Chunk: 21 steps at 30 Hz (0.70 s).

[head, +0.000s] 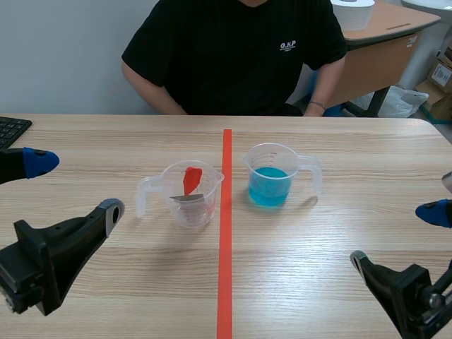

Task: Do the redox reaction experiment.
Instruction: 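Lift the metal plate out of the left beaker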

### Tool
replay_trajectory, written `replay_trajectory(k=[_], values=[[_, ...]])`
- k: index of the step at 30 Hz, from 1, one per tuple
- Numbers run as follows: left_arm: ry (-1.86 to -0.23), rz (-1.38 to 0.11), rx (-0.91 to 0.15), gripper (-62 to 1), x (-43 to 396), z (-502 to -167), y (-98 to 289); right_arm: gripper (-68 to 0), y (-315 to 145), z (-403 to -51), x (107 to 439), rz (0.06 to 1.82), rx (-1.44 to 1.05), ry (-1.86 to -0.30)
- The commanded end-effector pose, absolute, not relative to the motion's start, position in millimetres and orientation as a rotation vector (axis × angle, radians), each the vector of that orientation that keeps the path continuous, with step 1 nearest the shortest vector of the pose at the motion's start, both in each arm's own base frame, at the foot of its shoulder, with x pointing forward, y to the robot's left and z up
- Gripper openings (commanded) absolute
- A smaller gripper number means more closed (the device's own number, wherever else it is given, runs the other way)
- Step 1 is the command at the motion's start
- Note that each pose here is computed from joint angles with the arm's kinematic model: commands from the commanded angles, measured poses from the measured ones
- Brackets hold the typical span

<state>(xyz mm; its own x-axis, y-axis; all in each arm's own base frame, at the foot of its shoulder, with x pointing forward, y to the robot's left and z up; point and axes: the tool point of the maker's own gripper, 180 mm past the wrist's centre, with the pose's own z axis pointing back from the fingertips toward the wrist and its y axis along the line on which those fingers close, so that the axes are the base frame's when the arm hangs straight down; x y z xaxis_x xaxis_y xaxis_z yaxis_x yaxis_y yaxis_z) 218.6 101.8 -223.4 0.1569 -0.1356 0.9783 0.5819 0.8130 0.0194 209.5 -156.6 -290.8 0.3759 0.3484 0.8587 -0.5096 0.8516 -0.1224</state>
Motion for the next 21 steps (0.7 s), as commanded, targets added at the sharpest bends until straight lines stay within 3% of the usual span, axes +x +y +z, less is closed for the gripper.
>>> replay_trajectory(k=[1,14,21], values=[[-1.348,-0.522,-0.415,1.4,220,-217,102,0.4,-154,-282,213,0.553,0.179,-1.085],[-1.345,-0.524,-0.411,1.4,220,-218,102,0.4,-153,-281,213,0.554,0.18,-1.089],[-1.301,-0.501,-0.329,1.4,213,-230,120,0.4,-151,-279,214,0.567,0.185,-1.102]])
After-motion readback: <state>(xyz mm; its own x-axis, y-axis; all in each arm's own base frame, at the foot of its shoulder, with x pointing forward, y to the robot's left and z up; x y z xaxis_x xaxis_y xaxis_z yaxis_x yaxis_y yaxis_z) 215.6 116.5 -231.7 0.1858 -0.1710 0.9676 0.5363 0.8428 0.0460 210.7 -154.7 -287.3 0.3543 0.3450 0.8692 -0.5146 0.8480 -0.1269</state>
